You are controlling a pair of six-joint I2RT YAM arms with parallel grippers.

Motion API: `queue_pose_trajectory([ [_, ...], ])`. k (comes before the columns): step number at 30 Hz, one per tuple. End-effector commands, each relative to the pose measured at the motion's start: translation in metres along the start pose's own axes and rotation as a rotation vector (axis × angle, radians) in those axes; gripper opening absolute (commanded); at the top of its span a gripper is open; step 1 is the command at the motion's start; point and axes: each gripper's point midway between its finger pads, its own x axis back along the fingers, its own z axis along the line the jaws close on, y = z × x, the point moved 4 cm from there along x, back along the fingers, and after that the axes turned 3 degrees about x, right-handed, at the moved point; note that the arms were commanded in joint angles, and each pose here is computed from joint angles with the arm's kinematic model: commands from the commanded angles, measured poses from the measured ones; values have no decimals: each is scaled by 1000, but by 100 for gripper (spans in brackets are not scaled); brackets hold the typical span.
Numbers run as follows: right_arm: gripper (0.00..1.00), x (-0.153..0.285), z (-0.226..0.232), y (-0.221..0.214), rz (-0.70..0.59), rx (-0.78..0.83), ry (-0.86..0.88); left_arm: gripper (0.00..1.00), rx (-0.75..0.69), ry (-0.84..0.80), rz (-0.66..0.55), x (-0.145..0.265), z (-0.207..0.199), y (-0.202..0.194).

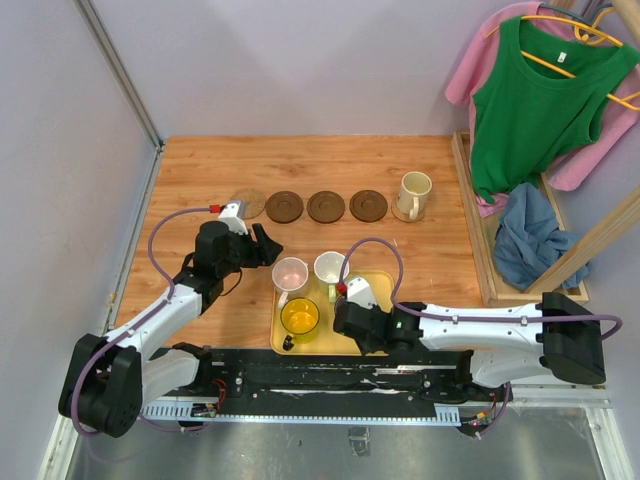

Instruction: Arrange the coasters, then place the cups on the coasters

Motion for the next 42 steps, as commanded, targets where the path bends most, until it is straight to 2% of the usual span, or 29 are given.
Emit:
queue_pose_trajectory([
  [1,17,-4,-3,-2,-7,2,-18,65,-5,-15,-29,1,-4,3],
  [3,4,-4,-4,-2,-8,-5,-21,65,-3,-16,-30,0,-4,4],
  [4,1,-3,-5,-2,-9,-7,-23,65,-3,-16,-28,0,-4,3],
  [10,1,8,-14,2,-34,-20,-61,65,1,-18,-28,0,-4,3],
  [19,1,49,-53,32,-163,-65,-258,65,3,-15,-43,0,-5,7],
  [24,1,63,-81,57,-248,-144,-333,65,-6,-20,-46,-2,-7,12],
  [31,1,57,-126,116,-315,-285,-322,65,-30,-5,-45,-9,-6,17],
  [37,1,48,-153,177,-347,-252,-392,65,-50,7,-32,-20,-5,23],
  [42,1,25,-171,219,-366,-266,-375,65,-70,22,-39,-30,-3,30],
])
